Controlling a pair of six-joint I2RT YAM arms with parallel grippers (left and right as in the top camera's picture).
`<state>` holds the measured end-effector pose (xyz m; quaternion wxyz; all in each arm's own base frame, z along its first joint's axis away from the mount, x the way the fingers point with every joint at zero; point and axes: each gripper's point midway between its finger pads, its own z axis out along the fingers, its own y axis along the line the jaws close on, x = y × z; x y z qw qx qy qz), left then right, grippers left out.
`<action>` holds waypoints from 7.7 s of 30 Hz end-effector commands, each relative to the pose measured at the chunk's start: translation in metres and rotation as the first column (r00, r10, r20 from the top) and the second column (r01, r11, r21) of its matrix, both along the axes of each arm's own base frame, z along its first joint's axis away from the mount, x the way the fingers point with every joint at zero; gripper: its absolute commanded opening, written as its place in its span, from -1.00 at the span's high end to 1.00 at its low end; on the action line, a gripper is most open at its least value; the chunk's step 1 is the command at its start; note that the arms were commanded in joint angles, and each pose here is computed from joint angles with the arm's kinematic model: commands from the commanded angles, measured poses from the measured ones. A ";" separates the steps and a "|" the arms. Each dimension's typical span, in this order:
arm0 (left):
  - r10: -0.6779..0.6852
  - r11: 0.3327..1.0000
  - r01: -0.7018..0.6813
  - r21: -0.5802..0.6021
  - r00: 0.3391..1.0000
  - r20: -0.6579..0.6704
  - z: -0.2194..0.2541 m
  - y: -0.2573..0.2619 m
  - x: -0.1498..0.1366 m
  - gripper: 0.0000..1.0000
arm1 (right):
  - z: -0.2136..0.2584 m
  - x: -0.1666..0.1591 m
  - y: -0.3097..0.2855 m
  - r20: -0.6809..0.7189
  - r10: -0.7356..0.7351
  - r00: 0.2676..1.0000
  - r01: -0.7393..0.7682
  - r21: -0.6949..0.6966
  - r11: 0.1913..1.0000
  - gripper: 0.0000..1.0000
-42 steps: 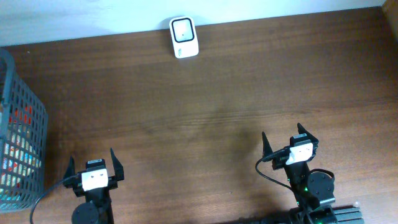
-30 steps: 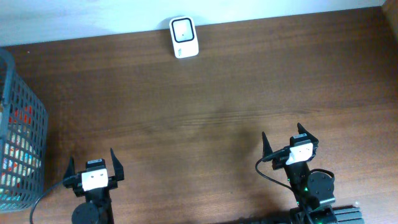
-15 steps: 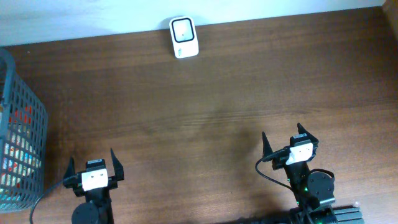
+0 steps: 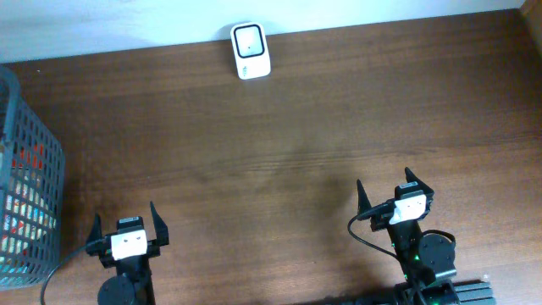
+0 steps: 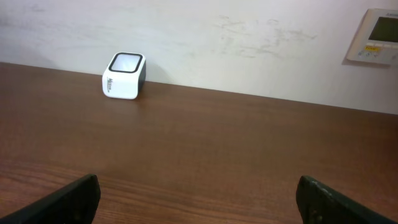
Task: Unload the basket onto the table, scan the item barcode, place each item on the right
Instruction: 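Move the left gripper toward the grey basket, then reach into the basket and grasp the snack bag with the left gripper, then lift the snack bag out and drop it on the table center, then reach into the basket and grasp the red spaghetti pack, left gripper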
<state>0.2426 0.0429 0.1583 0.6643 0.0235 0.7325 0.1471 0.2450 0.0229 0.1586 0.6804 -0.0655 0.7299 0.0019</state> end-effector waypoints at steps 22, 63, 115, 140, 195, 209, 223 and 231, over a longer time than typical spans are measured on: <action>-0.205 0.977 0.194 -0.087 0.970 -0.132 0.175 -0.028 0.060 -0.97 | -0.003 0.000 -0.001 -0.004 -0.004 1.000 0.004 -0.003 1.000 -0.97; 0.599 0.128 -0.899 -0.419 0.407 -0.690 0.131 0.271 0.009 -0.98 | -0.003 0.000 -0.001 -0.004 -0.004 1.000 0.004 -0.003 1.000 -0.97; 0.217 0.169 -0.979 -0.117 0.152 -0.964 -0.095 0.310 0.051 -0.99 | -0.003 0.000 -0.001 -0.004 -0.004 1.000 0.004 -0.003 1.000 -0.98; 0.366 0.287 -0.888 -0.359 0.448 -0.816 0.094 0.309 0.107 1.00 | -0.003 0.000 -0.001 -0.004 -0.004 1.000 0.004 -0.003 1.000 -0.97; 0.256 0.771 -0.534 -0.349 0.760 -0.597 0.244 0.061 0.160 -0.98 | -0.003 0.000 -0.001 -0.004 -0.004 1.000 0.004 -0.003 1.000 -0.97; 0.451 0.311 -0.915 -0.257 0.380 -0.808 0.129 0.263 0.078 -0.98 | -0.003 0.000 -0.001 -0.004 -0.004 1.000 0.004 -0.003 1.000 -0.97; 0.091 0.705 -0.658 -0.263 0.452 -0.887 -0.053 0.265 0.109 -1.00 | -0.003 0.000 -0.001 -0.004 -0.004 1.000 0.004 -0.003 1.000 -0.97; 0.071 0.770 -0.594 -0.233 0.442 -0.894 -0.097 0.262 0.106 -1.00 | -0.003 0.000 -0.001 -0.004 -0.004 1.000 0.004 -0.003 1.000 -0.97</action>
